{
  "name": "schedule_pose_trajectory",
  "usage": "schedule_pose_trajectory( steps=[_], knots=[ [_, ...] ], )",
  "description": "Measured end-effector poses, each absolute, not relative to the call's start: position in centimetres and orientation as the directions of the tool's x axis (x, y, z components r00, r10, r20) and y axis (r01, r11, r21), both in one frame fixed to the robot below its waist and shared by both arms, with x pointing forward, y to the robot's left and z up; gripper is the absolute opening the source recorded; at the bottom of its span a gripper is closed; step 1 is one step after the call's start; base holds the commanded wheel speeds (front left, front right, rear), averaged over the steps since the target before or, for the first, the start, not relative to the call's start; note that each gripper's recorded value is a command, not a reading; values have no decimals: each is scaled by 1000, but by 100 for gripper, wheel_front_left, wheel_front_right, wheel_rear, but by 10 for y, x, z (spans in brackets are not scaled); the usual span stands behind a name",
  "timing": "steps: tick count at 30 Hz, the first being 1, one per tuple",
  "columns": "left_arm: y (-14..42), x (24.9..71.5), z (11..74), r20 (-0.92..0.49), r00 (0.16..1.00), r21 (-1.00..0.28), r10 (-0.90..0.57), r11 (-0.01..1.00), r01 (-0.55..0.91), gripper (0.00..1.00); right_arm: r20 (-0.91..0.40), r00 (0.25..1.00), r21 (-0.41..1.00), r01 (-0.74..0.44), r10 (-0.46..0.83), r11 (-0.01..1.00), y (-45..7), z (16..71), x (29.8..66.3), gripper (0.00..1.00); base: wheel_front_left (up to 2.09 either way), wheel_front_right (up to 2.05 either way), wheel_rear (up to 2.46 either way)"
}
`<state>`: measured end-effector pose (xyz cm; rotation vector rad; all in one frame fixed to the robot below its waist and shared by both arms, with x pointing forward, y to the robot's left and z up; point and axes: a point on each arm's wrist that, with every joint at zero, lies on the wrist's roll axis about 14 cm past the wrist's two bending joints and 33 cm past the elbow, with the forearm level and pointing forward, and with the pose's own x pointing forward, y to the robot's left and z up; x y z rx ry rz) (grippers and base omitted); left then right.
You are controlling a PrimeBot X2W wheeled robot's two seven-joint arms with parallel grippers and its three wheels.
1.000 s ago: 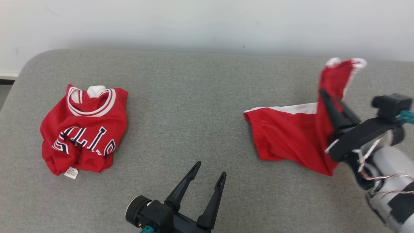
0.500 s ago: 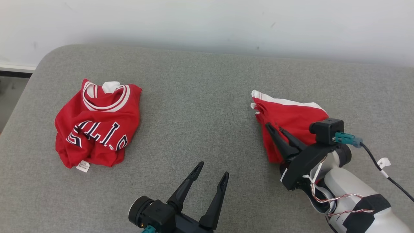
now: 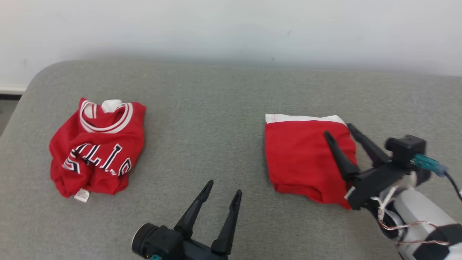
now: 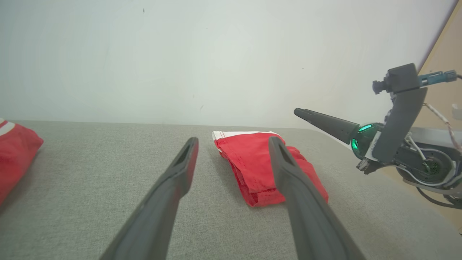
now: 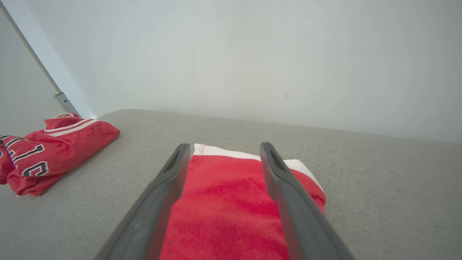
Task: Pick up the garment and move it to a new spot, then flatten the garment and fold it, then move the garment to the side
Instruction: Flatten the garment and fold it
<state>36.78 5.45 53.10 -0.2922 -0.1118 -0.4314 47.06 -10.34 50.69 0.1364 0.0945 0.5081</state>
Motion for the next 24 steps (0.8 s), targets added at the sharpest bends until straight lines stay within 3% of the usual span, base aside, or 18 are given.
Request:
schedule_pose_trajectory(
  steps=[10,24],
  knots=[
    [79,370,531,164,945,-255,-282,914,316,100,9,936,74,-350,351,934,-160,514,436,100,0,0,0],
    [112,352,547,206,965,-188,-161,962,201,100,90,974,70,-212,206,975,-176,516,369,100,0,0,0]
  ],
)
